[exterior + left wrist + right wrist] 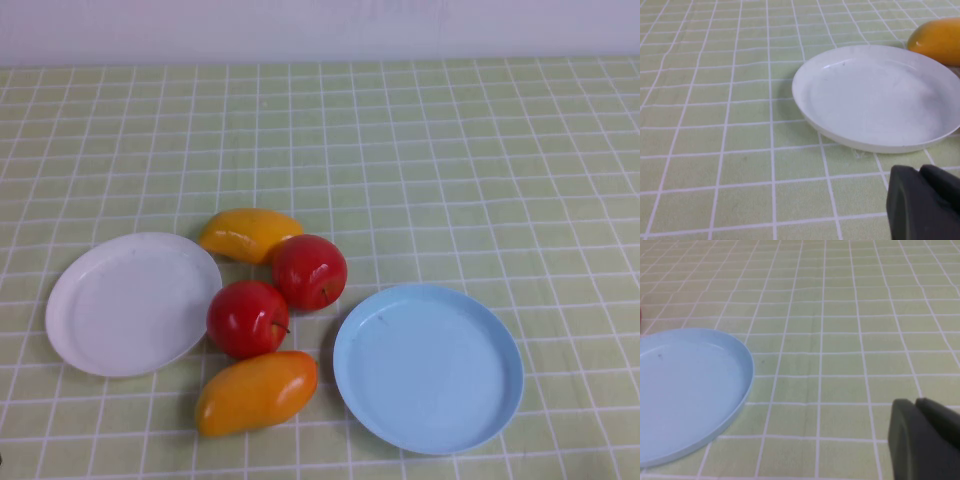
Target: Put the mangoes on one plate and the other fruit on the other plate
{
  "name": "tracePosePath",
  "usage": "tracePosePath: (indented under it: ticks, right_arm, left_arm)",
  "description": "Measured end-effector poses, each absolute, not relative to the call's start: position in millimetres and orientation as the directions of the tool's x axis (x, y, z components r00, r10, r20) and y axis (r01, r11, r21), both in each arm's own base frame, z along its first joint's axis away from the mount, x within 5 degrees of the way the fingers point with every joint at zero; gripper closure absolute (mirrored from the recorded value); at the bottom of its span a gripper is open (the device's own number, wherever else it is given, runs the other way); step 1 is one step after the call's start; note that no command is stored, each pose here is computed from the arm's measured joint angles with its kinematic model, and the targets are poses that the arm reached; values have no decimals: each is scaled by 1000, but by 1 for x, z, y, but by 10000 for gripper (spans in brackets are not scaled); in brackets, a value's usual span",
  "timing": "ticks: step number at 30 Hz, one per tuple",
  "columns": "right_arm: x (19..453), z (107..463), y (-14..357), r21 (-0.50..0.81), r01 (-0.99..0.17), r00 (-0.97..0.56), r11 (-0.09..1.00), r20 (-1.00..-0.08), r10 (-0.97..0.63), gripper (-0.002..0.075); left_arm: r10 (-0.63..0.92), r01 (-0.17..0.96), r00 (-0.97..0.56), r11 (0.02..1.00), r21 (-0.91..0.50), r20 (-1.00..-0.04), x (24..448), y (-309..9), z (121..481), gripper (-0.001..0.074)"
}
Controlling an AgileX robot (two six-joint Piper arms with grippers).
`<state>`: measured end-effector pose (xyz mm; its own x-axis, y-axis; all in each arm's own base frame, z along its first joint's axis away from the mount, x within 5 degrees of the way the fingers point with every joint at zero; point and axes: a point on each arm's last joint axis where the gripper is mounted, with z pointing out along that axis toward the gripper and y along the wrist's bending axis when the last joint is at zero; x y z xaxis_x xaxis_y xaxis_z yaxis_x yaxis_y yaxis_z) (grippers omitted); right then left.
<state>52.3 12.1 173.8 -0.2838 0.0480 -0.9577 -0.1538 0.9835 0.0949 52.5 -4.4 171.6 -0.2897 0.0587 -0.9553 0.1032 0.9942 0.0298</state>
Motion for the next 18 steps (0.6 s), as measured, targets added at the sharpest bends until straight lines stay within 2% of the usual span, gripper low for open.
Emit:
tracePosePath:
  ticks: [13, 16, 18]
  right_arm:
    - [52, 174, 12, 95, -154, -284, 984, -958, 48, 742]
    - [52, 174, 12, 95, -154, -284, 984, -958, 48, 743]
    - [52, 174, 12, 95, -154, -284, 984, -958, 48, 742]
  left_arm:
    - [74, 102, -276, 994, 47, -958, 53, -4, 173, 732]
    - [-3, 104, -234, 994, -28, -972, 54, -6, 177, 732]
    - [-149, 104, -199, 980, -172, -969, 55, -8, 182, 732]
